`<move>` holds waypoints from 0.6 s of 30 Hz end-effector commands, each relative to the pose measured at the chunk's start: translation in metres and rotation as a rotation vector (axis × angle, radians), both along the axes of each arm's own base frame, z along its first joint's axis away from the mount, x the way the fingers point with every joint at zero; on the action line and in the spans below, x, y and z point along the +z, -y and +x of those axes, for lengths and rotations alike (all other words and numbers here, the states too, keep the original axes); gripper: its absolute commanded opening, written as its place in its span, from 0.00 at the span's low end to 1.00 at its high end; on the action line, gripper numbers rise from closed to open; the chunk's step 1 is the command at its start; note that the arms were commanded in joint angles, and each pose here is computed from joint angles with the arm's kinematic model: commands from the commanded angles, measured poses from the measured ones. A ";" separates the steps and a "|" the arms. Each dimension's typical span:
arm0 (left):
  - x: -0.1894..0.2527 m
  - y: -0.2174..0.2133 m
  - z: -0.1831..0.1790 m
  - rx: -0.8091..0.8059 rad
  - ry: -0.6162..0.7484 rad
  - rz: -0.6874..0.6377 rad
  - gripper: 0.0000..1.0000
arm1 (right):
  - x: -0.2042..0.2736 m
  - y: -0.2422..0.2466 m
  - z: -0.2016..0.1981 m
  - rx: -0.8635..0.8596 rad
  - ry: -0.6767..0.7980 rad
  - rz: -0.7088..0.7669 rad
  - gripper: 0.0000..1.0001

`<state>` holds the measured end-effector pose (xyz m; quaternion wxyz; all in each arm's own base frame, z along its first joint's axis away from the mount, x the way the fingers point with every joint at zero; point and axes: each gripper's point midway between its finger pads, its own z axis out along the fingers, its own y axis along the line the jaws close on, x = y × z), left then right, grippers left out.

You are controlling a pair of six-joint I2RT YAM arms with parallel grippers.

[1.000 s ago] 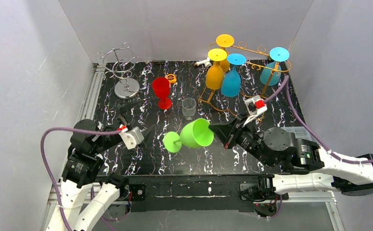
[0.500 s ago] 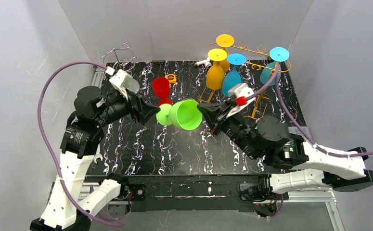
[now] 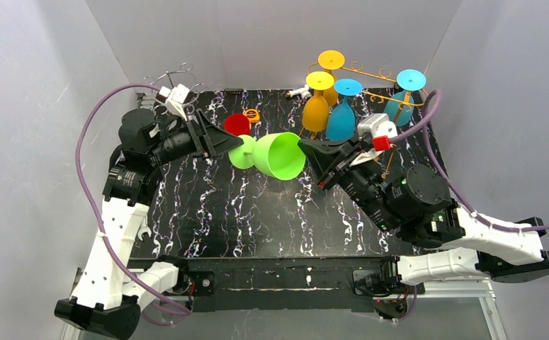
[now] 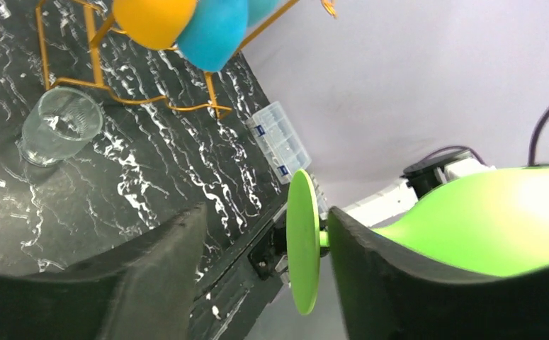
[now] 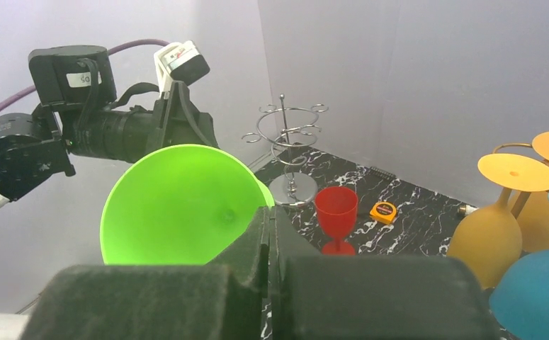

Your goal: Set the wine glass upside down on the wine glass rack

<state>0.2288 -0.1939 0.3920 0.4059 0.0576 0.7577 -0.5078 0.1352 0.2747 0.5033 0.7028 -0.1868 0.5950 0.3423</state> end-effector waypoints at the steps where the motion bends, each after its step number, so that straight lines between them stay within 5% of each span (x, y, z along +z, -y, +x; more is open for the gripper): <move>1: 0.019 0.012 -0.014 -0.112 -0.038 -0.117 0.53 | 0.026 0.015 -0.001 -0.008 0.025 0.117 0.01; 6: 0.031 0.014 -0.019 -0.145 -0.037 -0.141 0.44 | 0.026 0.011 0.000 -0.009 0.035 0.120 0.01; 10: 0.033 0.014 -0.023 -0.159 -0.024 -0.140 0.55 | 0.028 0.006 0.000 -0.009 0.047 0.109 0.01; 12: 0.035 0.013 -0.025 -0.156 0.007 -0.130 0.44 | 0.030 0.003 0.000 -0.006 0.052 0.102 0.01; 15: 0.035 0.011 -0.027 -0.156 0.059 -0.101 0.14 | 0.030 -0.001 0.000 -0.006 0.054 0.097 0.01; 18: 0.036 0.009 -0.029 -0.155 0.111 -0.074 0.00 | 0.027 -0.009 -0.001 0.001 0.055 0.082 0.01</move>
